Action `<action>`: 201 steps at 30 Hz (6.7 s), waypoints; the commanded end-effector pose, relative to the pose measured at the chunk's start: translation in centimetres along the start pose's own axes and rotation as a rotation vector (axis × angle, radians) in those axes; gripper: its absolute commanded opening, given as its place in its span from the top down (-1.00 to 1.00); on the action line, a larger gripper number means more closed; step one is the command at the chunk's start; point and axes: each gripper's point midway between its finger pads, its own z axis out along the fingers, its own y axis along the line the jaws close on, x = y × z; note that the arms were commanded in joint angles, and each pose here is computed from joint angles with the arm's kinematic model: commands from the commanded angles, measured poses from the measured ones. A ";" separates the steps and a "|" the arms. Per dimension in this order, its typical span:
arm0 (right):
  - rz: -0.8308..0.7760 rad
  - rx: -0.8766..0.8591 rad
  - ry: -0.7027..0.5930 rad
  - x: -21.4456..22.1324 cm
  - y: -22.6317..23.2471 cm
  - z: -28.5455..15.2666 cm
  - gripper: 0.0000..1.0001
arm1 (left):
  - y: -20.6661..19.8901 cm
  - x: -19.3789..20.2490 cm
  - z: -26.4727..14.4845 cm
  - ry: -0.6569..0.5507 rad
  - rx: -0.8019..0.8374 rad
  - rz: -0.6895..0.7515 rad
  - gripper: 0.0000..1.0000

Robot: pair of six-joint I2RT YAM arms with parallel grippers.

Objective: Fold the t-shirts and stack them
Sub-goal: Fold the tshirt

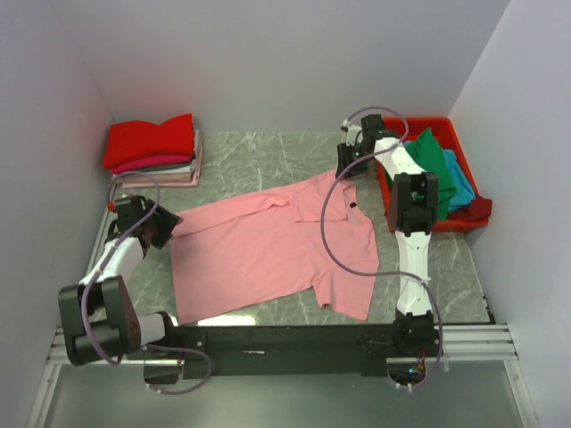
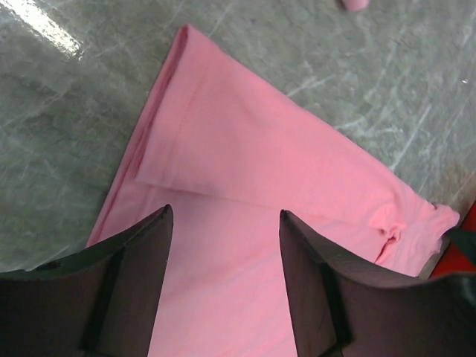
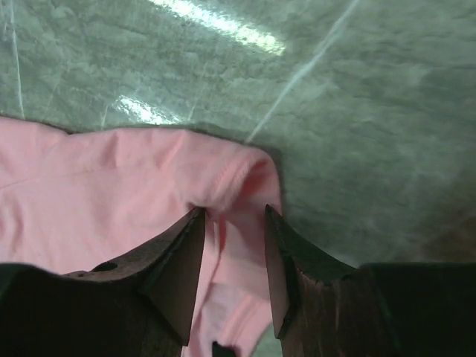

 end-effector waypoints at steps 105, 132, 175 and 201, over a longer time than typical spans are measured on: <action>-0.848 -0.493 -0.258 18.5 20.9 -21.1 -0.56 | 9.9 19.1 -10.1 0.229 -0.639 -0.039 0.20; -1.457 -0.439 0.275 34.0 15.5 -19.2 -0.32 | 7.8 18.2 -11.1 0.247 -0.540 0.017 0.99; -1.822 -0.518 0.476 39.1 13.3 -15.8 0.67 | 7.5 19.3 -10.6 0.293 -0.498 0.013 0.99; -1.356 -0.104 -0.036 21.3 13.6 -20.5 0.99 | 5.1 15.7 -10.9 0.194 -0.429 -0.003 0.99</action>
